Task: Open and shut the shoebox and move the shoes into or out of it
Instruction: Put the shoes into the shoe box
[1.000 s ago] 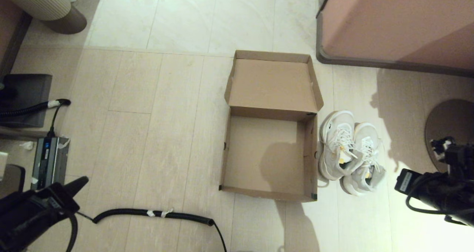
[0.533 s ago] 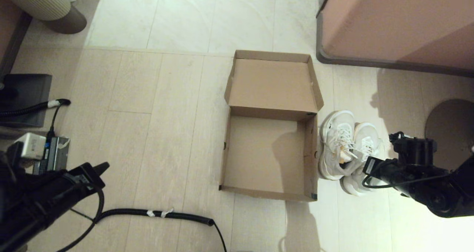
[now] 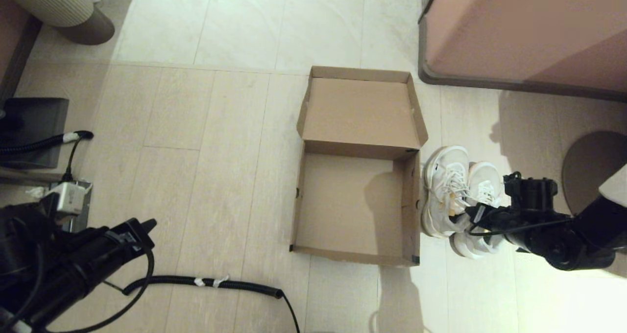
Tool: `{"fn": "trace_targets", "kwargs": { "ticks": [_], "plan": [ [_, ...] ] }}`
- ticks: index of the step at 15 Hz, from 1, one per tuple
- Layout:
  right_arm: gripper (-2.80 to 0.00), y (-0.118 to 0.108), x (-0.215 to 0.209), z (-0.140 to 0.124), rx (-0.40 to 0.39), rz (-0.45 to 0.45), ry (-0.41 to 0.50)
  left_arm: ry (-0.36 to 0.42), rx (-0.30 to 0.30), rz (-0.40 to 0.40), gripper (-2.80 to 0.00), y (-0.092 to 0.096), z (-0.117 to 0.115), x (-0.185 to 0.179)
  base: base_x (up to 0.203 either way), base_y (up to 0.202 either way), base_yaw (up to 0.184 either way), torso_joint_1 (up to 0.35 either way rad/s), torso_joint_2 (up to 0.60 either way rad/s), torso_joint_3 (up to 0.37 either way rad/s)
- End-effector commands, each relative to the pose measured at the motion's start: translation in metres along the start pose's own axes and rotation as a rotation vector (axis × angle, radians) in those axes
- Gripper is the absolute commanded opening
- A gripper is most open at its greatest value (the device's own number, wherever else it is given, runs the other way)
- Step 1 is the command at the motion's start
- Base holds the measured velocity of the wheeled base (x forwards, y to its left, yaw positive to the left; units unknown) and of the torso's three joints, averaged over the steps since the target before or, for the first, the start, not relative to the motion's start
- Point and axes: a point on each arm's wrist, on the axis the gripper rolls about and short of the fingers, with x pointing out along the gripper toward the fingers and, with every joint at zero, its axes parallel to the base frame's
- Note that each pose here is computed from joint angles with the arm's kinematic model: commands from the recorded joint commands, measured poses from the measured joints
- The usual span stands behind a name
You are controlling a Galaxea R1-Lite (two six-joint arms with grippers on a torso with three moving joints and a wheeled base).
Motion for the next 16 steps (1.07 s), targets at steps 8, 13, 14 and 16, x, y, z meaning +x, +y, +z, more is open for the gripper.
{"fn": "trace_targets", "kwargs": {
  "ticks": [8,13,14,16],
  "plan": [
    [0.00,-0.012,0.058,-0.016,0.039,0.010,0.006,0.023,-0.001,0.011,-2.80,0.002,-0.006,0.001,0.000,0.000,0.000,0.000,0.00,0.000],
    [0.00,-0.025,0.078,-0.021,0.058,0.070,-0.005,0.041,-0.001,0.026,-2.80,0.004,-0.011,0.000,0.000,0.000,0.000,0.000,0.00,0.000],
    [0.00,-0.026,0.079,-0.020,0.060,0.072,-0.011,0.047,-0.001,0.030,-2.80,0.005,-0.012,-0.001,0.000,0.000,0.000,0.000,0.00,0.000],
    [0.00,-0.025,0.080,-0.017,0.059,0.075,-0.022,0.049,-0.001,0.030,-2.80,0.005,-0.013,-0.001,0.000,0.000,0.000,0.000,0.00,0.000]
  ]
}}
